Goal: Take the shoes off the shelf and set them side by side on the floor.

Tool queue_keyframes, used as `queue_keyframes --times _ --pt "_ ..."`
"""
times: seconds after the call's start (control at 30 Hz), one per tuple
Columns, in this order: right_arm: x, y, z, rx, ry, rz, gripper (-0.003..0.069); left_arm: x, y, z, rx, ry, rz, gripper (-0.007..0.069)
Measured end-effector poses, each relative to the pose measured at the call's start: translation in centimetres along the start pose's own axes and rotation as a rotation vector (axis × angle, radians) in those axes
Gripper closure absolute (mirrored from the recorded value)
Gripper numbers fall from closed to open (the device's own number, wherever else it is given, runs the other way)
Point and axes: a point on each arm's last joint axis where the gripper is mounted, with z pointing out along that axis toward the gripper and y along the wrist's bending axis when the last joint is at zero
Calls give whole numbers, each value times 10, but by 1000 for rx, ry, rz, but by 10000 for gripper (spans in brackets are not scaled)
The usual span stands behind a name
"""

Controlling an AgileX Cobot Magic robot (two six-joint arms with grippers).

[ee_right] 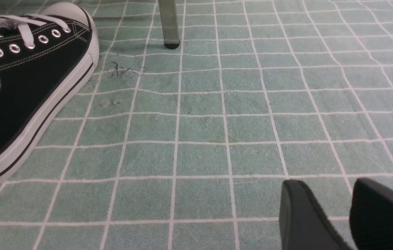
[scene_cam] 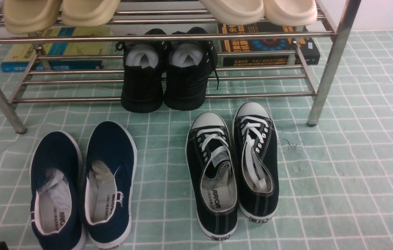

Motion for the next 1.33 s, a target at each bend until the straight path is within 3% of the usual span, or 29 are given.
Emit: queue_keyframes --times 1.33 --pt "0 0 0 0 0 0 421 0 0 0 0 1 -1 535"
